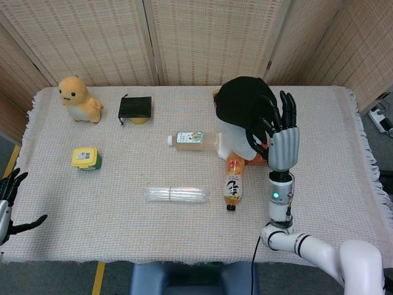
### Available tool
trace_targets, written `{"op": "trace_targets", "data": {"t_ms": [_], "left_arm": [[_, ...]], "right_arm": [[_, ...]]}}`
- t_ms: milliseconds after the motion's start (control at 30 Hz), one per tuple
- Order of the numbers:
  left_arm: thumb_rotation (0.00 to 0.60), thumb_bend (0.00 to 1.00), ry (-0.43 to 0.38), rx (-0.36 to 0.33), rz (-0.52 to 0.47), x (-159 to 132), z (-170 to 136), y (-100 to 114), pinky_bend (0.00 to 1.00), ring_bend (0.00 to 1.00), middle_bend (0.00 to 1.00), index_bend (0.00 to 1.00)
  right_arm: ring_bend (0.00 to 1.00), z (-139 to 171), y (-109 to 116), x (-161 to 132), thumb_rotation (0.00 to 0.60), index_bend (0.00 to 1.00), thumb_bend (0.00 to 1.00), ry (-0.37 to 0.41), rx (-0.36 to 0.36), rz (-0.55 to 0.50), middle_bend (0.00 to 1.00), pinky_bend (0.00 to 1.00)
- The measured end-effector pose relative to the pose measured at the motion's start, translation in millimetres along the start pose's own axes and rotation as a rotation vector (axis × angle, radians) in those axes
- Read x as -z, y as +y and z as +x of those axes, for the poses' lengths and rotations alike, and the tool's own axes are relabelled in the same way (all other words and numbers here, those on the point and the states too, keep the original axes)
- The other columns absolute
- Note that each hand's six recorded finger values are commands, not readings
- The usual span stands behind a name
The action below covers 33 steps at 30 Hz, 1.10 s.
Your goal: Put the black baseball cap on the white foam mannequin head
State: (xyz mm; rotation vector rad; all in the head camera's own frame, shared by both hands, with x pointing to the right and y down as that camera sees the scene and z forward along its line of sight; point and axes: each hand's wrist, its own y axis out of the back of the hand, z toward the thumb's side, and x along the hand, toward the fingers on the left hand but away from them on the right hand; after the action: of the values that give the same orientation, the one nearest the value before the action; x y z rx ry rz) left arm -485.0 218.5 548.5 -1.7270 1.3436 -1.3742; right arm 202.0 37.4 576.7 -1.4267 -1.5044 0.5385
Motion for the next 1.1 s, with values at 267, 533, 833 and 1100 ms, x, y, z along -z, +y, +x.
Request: {"op": "trace_targets", "data": {"t_ms": [267,533,833,1100], "left_arm": [[0.6,0.16,-0.003,-0.009,-0.019,1,-2,7,0.07,0.0,0.0,0.12],[0.6,0.16,-0.009,-0.006,-0.02,-1,-3,7,0.07,0.0,0.0,0.12],[0.6,0.16,-0.009,-0.008,-0.013,-1,-3,5,0.07,0.0,0.0,0.12],[0.6,0.16,-0.01,-0.009,-0.001,-2,-4,5,0.07,0.0,0.0,0.12]], "right_arm": [[0.0,32,-9,-21,0.6,0.85,0.28,0.101,-0.086,0.055,0.21,0.0],[0.0,53,-24,0,0.6,0.85,0.28,0.1,-0.167,0.122,0.21,0.0],[0.0,66,-33,26,0.6,0.62,0.24,0.074,-0.206,0.148,0.19,0.0],[0.0,68,-17,42,0.6,0.0,0.16,0.104,-0.238,0.242,0.0,0.0]]}}
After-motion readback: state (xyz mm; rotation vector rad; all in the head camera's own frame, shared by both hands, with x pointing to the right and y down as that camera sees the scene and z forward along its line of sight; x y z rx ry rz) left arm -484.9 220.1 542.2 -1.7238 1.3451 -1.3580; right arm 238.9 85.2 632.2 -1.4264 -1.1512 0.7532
